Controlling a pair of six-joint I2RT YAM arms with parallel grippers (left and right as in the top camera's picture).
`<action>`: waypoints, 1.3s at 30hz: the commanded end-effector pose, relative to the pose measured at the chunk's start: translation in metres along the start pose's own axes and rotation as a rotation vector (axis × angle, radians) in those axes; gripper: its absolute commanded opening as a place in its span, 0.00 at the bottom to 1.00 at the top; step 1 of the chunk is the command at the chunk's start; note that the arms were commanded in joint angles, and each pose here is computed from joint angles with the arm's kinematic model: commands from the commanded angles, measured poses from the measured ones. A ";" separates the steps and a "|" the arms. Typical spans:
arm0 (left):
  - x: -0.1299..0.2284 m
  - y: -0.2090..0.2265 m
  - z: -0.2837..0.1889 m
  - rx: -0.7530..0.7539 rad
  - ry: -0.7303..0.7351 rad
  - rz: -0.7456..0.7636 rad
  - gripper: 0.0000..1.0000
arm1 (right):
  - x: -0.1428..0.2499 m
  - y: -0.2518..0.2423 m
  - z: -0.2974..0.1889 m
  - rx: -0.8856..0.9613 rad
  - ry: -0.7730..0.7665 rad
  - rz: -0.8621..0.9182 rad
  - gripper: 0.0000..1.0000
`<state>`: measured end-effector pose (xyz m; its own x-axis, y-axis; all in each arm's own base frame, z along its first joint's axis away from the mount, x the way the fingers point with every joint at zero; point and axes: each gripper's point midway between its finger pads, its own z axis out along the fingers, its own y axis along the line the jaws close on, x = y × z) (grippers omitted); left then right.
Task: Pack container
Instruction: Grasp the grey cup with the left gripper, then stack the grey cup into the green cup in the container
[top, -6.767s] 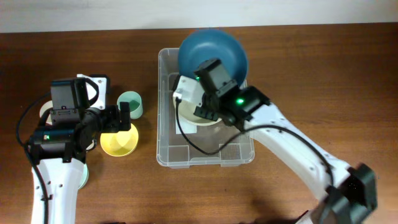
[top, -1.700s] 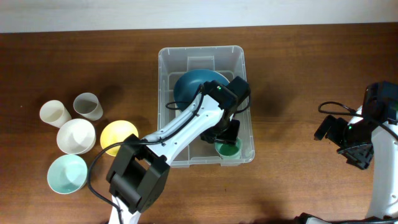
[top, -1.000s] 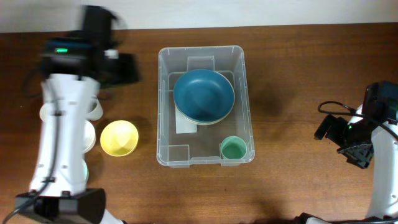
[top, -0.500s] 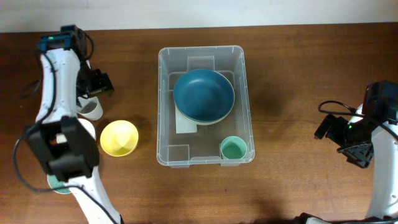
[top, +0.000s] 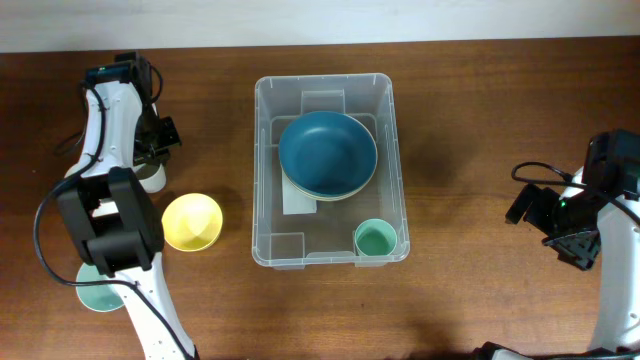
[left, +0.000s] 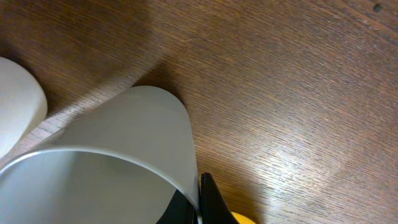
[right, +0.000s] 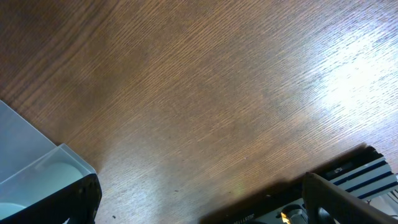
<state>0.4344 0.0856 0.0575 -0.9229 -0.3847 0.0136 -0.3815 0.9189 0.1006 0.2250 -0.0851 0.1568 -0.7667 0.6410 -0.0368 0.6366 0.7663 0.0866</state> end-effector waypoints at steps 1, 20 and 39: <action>0.001 -0.008 0.001 -0.001 -0.001 0.020 0.01 | 0.001 -0.003 -0.002 0.003 -0.011 -0.002 0.99; 0.137 -0.165 -0.274 0.376 -0.481 0.482 0.01 | 0.000 -0.002 -0.002 0.002 -0.015 -0.006 0.99; 0.340 -0.298 -0.181 0.381 -0.094 1.036 0.01 | 0.000 -0.002 -0.002 0.002 -0.015 -0.006 0.99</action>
<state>0.2676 -0.3173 0.2362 -0.8087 0.5306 -0.2537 0.5769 0.7996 -0.1667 0.2252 -0.0852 0.1568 -0.7686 0.6387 -0.0379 0.6342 0.7683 0.0863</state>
